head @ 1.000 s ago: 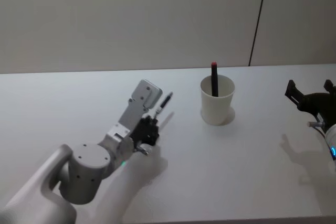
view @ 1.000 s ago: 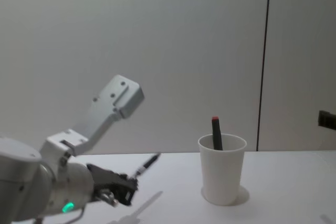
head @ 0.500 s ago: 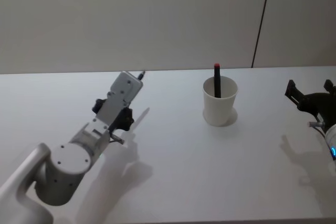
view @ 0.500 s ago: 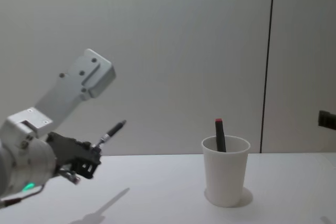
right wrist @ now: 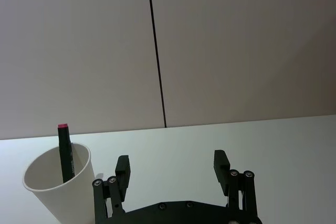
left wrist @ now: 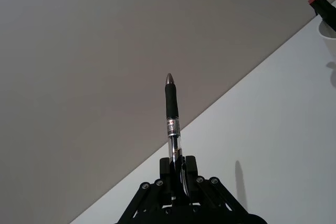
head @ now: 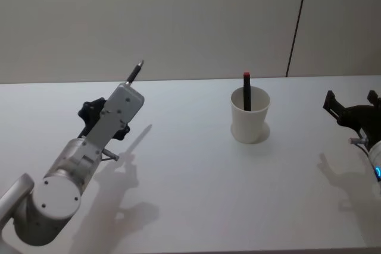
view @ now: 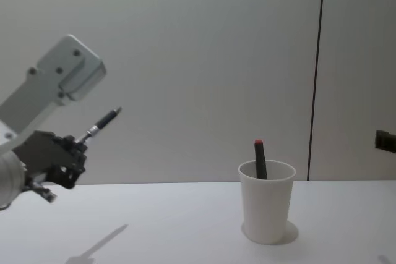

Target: Place the pen into the pen holder.

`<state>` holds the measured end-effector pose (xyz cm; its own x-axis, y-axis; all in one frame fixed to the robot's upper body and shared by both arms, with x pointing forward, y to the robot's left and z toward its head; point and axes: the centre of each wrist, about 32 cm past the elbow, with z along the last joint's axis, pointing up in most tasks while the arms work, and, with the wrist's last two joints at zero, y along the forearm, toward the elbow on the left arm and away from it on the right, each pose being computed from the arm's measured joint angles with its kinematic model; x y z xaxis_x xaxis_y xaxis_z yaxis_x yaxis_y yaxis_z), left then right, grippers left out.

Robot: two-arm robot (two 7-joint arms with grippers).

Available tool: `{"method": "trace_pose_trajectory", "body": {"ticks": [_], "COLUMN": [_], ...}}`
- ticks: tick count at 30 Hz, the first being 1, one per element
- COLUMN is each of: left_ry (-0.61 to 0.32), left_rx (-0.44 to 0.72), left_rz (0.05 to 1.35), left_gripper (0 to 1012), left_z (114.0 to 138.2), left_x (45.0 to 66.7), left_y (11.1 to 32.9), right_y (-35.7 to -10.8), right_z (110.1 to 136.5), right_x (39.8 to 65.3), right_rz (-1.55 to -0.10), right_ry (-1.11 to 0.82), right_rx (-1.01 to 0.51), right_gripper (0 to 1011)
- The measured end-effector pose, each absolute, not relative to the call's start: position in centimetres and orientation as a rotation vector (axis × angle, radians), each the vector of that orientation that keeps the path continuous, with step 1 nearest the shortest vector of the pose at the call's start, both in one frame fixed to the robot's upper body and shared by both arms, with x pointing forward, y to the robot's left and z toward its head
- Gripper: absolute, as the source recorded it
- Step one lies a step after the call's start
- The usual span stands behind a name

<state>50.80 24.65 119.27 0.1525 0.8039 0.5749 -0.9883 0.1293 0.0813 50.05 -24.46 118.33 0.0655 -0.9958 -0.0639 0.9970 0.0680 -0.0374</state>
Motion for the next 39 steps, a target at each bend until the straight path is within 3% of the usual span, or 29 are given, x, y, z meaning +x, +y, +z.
{"method": "trace_pose_trajectory", "body": {"ticks": [18,39], "left_ry": [-0.599,-0.658], "left_rx": [0.313,0.049], "left_rz": [1.388,1.163], "left_gripper": [176,176], "left_z": [118.6,117.2], "left_x": [48.5,48.7], "left_y": [26.6,29.3], "right_y": [-24.5,-24.5], "right_z": [118.3,118.3], "right_x": [50.1,50.0], "right_rz": [-1.503,-1.49], "right_ry": [0.08,0.079], "right_rx": [0.018,0.019], "right_gripper": [1001,1001]}}
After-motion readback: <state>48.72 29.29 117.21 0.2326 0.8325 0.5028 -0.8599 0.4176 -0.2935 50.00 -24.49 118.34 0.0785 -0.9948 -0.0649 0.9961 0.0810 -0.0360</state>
